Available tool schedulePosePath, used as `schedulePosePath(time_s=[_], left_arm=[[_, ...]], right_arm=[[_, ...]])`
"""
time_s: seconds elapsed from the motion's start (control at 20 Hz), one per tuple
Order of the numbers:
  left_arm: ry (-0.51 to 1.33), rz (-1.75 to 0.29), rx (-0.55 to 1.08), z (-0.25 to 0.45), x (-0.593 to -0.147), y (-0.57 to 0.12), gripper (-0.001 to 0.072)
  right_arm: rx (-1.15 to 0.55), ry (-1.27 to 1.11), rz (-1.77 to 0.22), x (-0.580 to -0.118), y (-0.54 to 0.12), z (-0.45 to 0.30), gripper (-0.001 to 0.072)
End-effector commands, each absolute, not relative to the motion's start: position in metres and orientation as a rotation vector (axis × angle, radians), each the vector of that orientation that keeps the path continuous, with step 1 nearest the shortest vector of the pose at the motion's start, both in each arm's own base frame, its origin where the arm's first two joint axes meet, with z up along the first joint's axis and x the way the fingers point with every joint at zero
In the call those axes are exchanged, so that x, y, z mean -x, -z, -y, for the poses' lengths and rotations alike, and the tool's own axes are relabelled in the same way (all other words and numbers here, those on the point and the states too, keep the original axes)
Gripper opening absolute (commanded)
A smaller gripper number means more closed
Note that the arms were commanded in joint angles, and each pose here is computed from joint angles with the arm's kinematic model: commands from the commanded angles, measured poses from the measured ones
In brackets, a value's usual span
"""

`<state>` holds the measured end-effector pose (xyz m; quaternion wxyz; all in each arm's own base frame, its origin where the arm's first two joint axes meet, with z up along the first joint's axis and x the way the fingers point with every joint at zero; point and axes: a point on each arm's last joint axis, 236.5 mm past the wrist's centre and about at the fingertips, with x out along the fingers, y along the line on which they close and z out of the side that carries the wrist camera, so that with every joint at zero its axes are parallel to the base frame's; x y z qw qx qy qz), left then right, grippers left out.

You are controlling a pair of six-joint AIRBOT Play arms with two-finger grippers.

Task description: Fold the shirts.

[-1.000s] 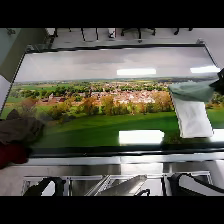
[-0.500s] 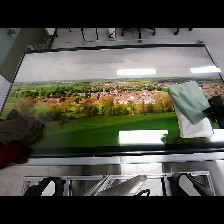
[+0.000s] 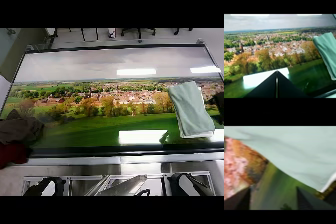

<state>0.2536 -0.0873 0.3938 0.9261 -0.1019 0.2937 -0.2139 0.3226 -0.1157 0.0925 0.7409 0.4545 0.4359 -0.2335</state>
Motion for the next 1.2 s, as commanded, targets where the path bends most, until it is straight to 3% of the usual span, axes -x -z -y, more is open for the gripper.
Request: schedulePosePath(time_s=[0.0,0.05,0.3,0.55,0.8,1.15], left_arm=[[0.429,-0.6,0.245,0.086,-0.262,-0.386,0.0016],[0.424,-0.614,0.276,0.085,-0.268,-0.375,0.0017],[0.394,-0.75,0.451,0.092,-0.273,-0.261,0.0017],[0.501,-0.907,0.525,0.153,-0.244,-0.131,0.0016],[0.569,-1.04,0.52,0.194,-0.225,-0.073,0.0016],[0.598,-1.127,0.482,0.216,-0.241,-0.068,0.0016]], right_arm=[[-0.97,0.235,-0.841,-0.36,-0.14,0.081,0.0127],[-0.943,0.154,-0.842,-0.366,-0.146,0.063,0.0037],[-0.707,-0.175,-1.006,-0.362,-0.129,-0.06,0.0028],[-0.425,-0.471,-1.183,-0.301,-0.063,-0.2,0.0028],[-0.334,-0.588,-1.219,-0.268,-0.044,-0.244,0.0029],[-0.35,-0.63,-1.254,-0.256,-0.046,-0.253,0.0029]])
